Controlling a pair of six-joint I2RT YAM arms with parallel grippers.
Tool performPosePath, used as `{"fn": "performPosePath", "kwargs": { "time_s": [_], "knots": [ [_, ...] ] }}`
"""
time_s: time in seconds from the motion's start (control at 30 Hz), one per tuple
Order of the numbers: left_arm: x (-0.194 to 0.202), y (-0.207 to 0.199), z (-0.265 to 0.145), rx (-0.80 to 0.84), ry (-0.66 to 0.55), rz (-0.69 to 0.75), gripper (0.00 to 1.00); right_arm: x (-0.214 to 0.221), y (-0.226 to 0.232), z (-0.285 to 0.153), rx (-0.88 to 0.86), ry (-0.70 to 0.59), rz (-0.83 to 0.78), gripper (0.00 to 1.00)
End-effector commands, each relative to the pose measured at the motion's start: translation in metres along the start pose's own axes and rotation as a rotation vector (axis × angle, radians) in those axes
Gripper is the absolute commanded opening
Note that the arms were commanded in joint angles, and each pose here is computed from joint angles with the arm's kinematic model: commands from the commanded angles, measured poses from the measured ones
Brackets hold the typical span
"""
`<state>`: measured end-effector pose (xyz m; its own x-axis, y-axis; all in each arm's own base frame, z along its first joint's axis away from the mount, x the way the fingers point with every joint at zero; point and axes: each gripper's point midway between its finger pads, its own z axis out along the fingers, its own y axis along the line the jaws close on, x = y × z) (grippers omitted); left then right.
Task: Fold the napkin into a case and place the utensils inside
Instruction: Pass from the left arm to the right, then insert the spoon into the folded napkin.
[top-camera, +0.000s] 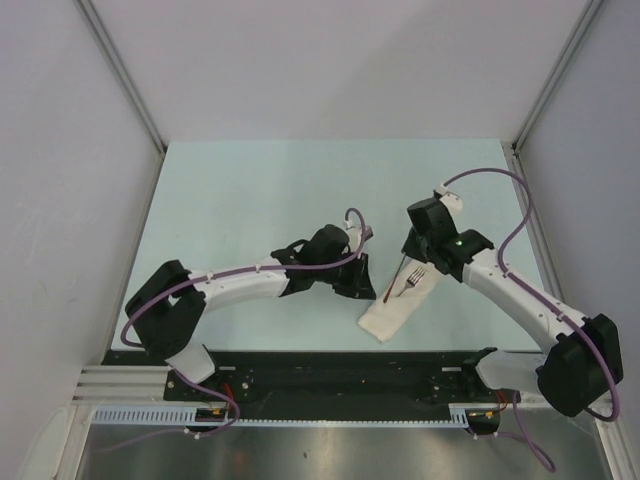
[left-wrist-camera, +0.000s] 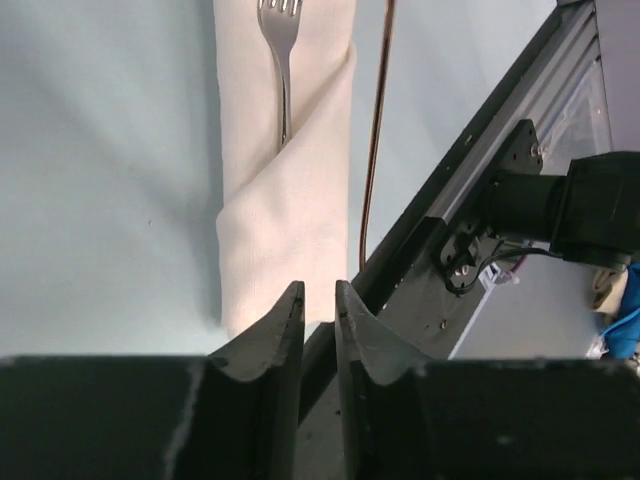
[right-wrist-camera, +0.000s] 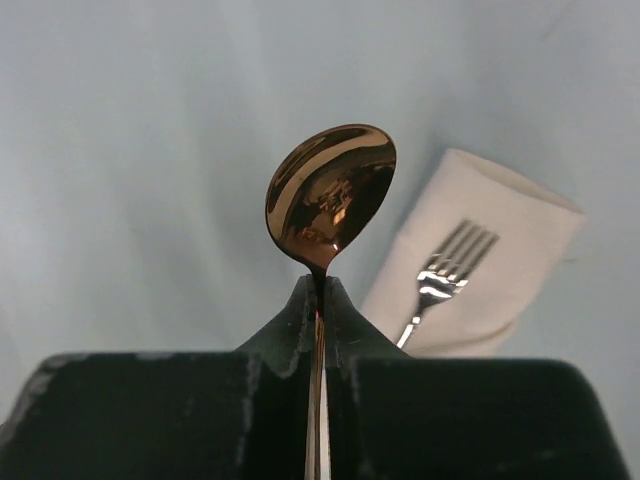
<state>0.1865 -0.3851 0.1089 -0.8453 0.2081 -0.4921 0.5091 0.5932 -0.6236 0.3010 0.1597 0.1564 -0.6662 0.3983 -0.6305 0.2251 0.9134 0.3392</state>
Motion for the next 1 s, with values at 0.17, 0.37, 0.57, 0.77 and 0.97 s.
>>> {"fn": "performPosePath", "kwargs": {
  "time_s": [0.17, 0.37, 0.57, 0.77, 0.97],
  "knots": [
    [0.031, -0.003, 0.008, 0.098, 0.077, -0.043, 0.09, -0.033, -0.086, 0.0, 0.251, -0.099, 0.083, 0.0],
    [0.041, 0.003, 0.013, 0.091, 0.104, -0.055, 0.09, -0.041, -0.115, 0.006, 0.34, -0.116, 0.098, 0.0],
    [0.052, 0.005, 0.015, 0.094, 0.131, -0.066, 0.08, -0.042, -0.126, 0.012, 0.396, -0.131, 0.079, 0.0],
    [0.058, 0.005, 0.013, 0.099, 0.143, -0.064, 0.08, -0.045, -0.129, 0.023, 0.423, -0.149, 0.065, 0.0],
    [0.064, 0.009, 0.012, 0.087, 0.156, -0.068, 0.08, -0.05, -0.129, 0.032, 0.443, -0.163, 0.044, 0.0]
  ]
}}
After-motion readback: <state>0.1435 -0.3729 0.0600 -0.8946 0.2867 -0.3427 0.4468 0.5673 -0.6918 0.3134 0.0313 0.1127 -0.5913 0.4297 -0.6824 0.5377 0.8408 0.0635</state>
